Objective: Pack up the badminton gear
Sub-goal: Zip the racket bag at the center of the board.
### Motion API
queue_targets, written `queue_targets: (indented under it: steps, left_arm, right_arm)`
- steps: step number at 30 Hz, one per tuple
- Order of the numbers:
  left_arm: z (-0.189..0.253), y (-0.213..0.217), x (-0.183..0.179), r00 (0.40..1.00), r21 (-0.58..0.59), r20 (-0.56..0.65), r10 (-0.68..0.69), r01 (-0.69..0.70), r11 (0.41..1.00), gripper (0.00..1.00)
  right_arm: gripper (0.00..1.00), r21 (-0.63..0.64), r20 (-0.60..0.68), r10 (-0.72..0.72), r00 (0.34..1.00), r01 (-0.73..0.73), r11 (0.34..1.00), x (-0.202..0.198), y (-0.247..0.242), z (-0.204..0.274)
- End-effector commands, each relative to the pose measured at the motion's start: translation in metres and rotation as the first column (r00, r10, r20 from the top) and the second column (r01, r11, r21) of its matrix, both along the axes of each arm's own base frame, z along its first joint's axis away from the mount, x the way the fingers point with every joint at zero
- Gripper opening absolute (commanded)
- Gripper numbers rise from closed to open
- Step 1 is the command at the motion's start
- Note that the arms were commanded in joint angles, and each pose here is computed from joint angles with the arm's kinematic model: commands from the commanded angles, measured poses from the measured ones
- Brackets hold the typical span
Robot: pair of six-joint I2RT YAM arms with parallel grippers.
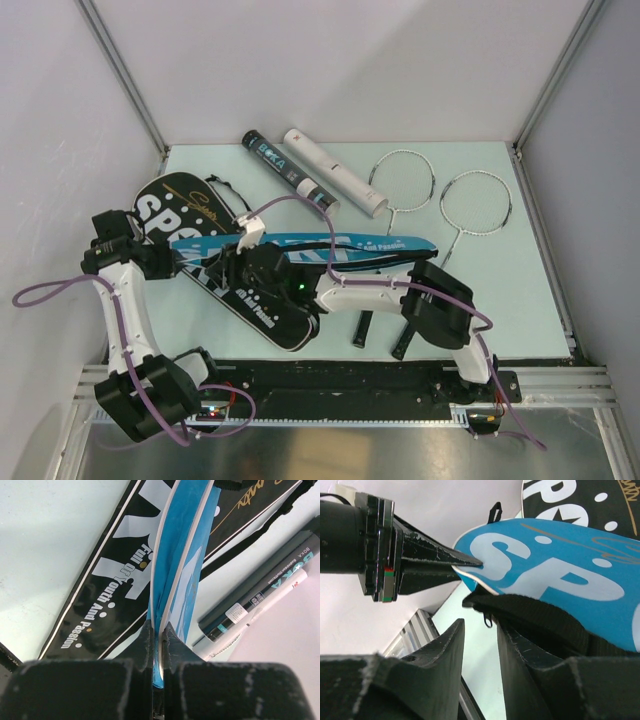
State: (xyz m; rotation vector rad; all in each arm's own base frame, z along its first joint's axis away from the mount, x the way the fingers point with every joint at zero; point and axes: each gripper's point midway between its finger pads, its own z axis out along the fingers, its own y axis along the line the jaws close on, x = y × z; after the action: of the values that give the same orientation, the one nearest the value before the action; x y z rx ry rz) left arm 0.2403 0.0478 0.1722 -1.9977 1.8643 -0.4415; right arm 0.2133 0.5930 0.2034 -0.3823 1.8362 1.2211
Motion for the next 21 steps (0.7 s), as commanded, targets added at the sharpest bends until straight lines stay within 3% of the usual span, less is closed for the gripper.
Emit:
queue_targets:
  steps: [1,21]
  left_arm:
    - [0.017,-0.010,0.007,0.997,-0.050,0.072,-0.001,0.005,0.999,0.00]
    - [0.024,-0.010,0.006,0.994,-0.059,0.099,0.045,-0.039,0.998,0.00]
  right_arm:
    - [0.38,-0.034,0.007,0.023,1.000,-0.023,0.999,-0.017,-0.015,0.014]
    - [0.45,-0.002,-0.042,-0.030,0.999,0.029,1.000,-0.002,0.000,0.001]
